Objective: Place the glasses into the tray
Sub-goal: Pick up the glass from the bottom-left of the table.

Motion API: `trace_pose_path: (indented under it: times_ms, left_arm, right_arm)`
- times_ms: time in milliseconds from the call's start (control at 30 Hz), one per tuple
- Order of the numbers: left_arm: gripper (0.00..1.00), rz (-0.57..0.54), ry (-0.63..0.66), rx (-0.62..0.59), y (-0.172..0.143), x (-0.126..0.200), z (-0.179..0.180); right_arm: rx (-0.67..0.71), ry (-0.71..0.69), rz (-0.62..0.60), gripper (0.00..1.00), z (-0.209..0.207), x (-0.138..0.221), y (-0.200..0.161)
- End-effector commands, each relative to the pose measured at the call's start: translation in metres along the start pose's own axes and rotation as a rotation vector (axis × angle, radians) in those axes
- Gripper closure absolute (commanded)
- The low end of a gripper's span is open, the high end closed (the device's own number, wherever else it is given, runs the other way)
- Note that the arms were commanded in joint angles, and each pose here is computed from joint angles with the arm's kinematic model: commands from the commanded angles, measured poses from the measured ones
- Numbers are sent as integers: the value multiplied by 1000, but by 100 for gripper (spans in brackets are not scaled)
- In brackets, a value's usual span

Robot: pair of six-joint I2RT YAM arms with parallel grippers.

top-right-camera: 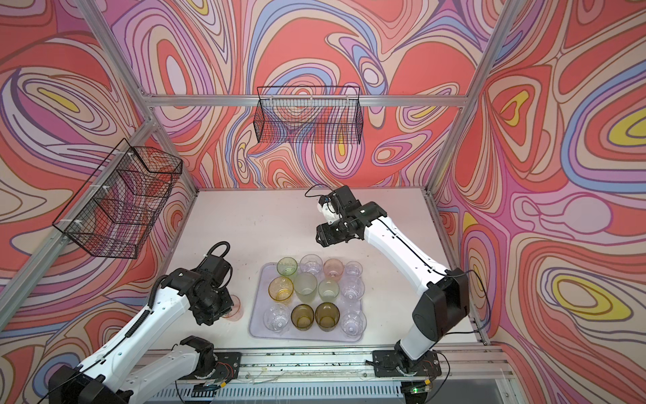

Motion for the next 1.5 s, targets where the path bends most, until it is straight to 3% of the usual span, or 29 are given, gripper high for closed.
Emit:
trace_pose_path:
  times_ms: [0,700,1033,1467]
  left_arm:
    - [66,19,26,35,-1,-6,2]
    - [87,18,42,36,1,-7,-1]
    - [100,-6,73,-25,6,5,-3]
    - [100,-3,48,-166,12,31,-14]
  right_arm:
    - [20,-2,-28,39,0,7,-2]
    - [27,-8,-33,39,0,8,-6]
    - [19,0,-40,39,1,11,-6]
    - [15,-2,-39,39,1,13,-4]
Point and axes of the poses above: each gripper's point midway between its finger pads, its own x axis back along the fingers, its own z axis along the line the jaws close on, y = z × x, the point moved 9 cm from there along x, back along the fingers, and after that the axes turned 8 degrees about x, right-handed, at the moved point
